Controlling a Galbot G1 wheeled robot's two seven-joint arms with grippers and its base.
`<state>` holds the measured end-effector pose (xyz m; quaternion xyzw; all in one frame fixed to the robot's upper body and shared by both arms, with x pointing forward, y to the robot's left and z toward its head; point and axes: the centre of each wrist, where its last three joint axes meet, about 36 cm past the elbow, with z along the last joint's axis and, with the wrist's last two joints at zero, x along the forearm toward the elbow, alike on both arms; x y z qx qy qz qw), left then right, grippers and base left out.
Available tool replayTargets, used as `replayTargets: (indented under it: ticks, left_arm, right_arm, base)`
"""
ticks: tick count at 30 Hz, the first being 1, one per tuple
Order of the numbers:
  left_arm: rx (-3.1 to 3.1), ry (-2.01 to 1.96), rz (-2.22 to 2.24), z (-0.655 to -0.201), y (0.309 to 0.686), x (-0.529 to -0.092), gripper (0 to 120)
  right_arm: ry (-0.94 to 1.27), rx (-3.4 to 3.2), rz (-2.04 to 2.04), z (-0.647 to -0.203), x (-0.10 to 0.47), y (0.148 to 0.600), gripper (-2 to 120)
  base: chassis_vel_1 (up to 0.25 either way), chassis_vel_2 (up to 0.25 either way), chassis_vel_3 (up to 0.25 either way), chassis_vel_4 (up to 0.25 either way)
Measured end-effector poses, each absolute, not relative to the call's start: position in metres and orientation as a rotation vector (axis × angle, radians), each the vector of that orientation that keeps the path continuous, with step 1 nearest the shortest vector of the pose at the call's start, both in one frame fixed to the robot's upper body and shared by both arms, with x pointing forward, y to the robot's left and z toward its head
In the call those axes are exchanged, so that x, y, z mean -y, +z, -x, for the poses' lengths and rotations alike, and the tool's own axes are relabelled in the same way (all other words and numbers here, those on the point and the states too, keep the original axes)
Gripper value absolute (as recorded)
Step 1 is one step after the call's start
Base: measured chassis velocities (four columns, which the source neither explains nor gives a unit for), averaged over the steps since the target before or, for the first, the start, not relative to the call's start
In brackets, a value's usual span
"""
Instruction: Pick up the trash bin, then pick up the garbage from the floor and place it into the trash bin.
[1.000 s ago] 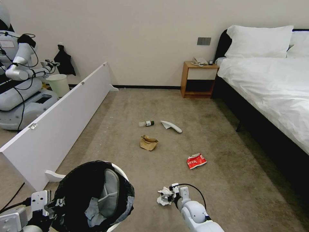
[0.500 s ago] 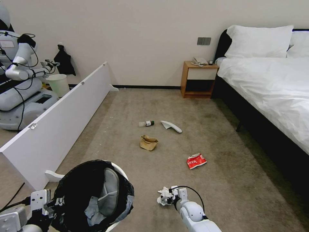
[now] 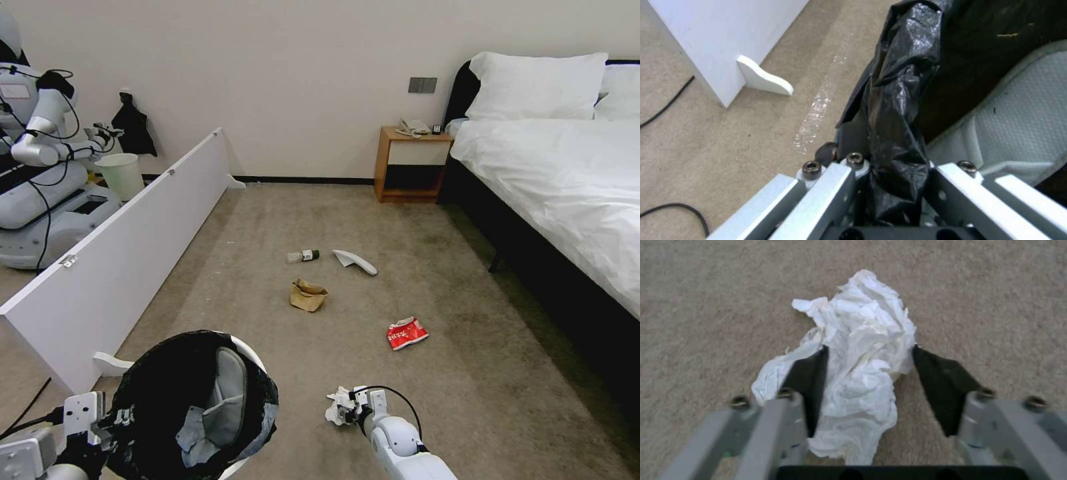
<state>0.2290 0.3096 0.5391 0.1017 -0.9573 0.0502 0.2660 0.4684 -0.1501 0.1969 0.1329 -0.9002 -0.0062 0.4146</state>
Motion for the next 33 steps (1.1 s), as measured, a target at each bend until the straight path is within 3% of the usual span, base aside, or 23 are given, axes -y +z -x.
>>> replayTargets:
  ticks: [9,12,22,33]
  left_arm:
    - [2.585,0.135,-0.275,-0.229,0.539,-0.310,3]
    - [2.583,0.138,-0.274,-0.229,0.539,-0.309,3]
    - [2.581,0.142,-0.272,-0.228,0.538,-0.309,3]
    - [2.572,0.145,-0.266,-0.228,0.536,-0.307,3]
  right_arm:
    - [-0.012,2.263,-0.334,-0.469,0.151,0.197,16]
    - [-0.010,2.269,-0.333,-0.469,0.153,0.199,0]
    - [-0.004,2.326,-0.348,-0.466,0.160,0.218,0]
    - [-0.113,2.694,-0.638,-0.451,0.157,0.374,0]
  base:
    - [0.000,0.000,0.000,0.000]
    - [0.000,0.000,0.000,0.000]
    - [0.000,0.000,0.000,0.000]
    - [0.000,0.000,0.000,0.000]
